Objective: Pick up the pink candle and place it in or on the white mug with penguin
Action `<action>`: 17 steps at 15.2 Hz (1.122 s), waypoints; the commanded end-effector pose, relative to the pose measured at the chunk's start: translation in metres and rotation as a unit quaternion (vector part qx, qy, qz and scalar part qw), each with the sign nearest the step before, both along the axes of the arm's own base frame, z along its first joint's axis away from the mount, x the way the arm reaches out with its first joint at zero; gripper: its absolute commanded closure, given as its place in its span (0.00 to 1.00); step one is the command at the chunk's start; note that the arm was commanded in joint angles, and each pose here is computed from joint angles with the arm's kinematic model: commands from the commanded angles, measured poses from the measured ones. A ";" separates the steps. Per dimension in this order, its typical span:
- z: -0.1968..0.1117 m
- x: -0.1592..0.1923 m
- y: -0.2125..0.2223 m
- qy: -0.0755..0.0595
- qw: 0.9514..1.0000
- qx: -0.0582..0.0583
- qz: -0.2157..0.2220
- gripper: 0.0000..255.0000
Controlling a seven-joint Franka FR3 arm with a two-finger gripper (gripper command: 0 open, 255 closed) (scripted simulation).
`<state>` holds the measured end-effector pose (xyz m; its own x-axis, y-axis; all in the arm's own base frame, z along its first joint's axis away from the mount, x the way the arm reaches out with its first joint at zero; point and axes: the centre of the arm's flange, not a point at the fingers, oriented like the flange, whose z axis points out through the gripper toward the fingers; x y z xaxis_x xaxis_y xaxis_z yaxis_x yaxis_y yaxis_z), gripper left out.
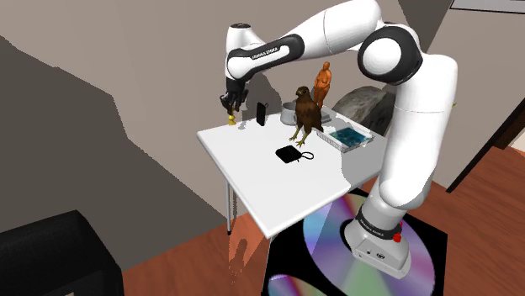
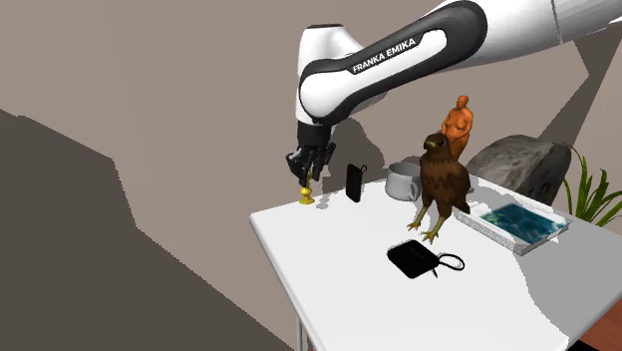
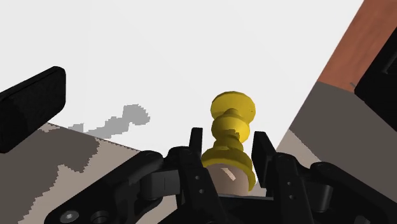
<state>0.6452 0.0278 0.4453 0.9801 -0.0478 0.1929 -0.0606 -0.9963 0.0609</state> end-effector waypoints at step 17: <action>0.065 -0.019 -0.077 0.000 1.000 0.000 0.000 1.00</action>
